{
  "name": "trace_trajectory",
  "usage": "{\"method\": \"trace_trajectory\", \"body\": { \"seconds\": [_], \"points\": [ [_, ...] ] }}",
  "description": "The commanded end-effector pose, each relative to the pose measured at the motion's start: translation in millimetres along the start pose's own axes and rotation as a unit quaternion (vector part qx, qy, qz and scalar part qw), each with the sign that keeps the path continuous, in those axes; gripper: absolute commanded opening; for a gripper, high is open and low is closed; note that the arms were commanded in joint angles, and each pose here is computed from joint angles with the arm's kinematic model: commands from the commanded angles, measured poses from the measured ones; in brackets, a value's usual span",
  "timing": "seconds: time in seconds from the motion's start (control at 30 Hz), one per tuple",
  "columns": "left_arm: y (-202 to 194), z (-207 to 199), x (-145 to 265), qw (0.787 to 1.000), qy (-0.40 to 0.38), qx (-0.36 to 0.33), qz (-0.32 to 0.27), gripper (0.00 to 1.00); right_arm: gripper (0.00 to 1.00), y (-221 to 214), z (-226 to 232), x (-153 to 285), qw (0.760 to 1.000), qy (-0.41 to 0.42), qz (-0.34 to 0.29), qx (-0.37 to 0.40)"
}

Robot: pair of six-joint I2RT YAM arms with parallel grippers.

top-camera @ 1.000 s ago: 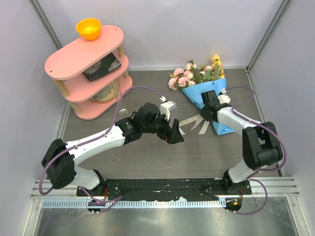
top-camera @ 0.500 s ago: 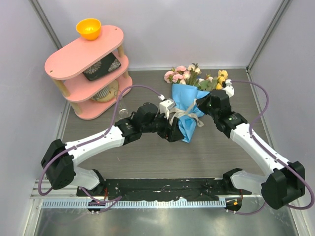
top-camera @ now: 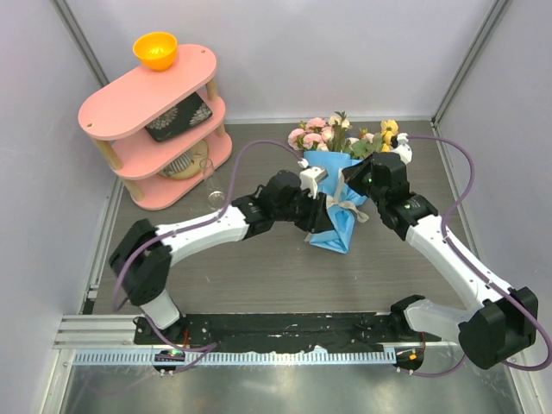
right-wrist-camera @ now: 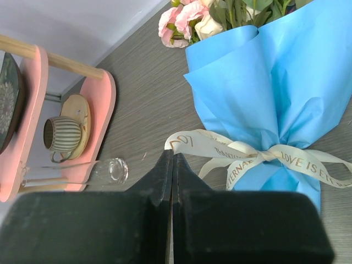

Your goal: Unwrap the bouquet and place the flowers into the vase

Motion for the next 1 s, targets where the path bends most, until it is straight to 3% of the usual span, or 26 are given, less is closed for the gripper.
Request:
{"method": "trace_trajectory", "body": {
  "seconds": [0.0,0.17,0.3,0.4,0.6,0.73,0.97],
  "points": [
    [-19,21,-50,0.999,-0.005,0.03,0.02,0.32,0.01,19,26,18,0.998,0.055,-0.024,-0.012],
    [-48,36,-88,0.997,-0.01,0.053,0.06,0.19,0.01,34,39,31,0.997,0.065,-0.041,-0.004],
    [-67,51,-95,0.996,0.015,0.049,0.074,0.17,0.01,62,57,48,0.994,0.072,-0.077,0.009],
    [-76,58,-93,0.995,0.029,0.046,0.078,0.17,0.01,108,90,80,0.985,0.096,-0.139,0.021],
    [-80,60,-95,0.995,0.03,0.045,0.081,0.16,0.01,155,108,125,0.97,0.096,-0.219,0.036],
    [-76,59,-97,0.996,0.025,0.044,0.079,0.16,0.01,180,93,147,0.956,0.041,-0.285,0.061],
    [-79,57,-105,0.995,0.01,0.053,0.086,0.16,0.01,224,83,219,0.911,0.022,-0.405,0.078]
  ]
}}
Point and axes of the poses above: each gripper's point midway between its finger pads, its own x axis back along the fingers, its own z axis along the line the jaws close on, y = z × x, the point moved 4 cm from there along x, back along the fingers, and after that the axes turned 4 degrees about -x, right-handed, at the moved point
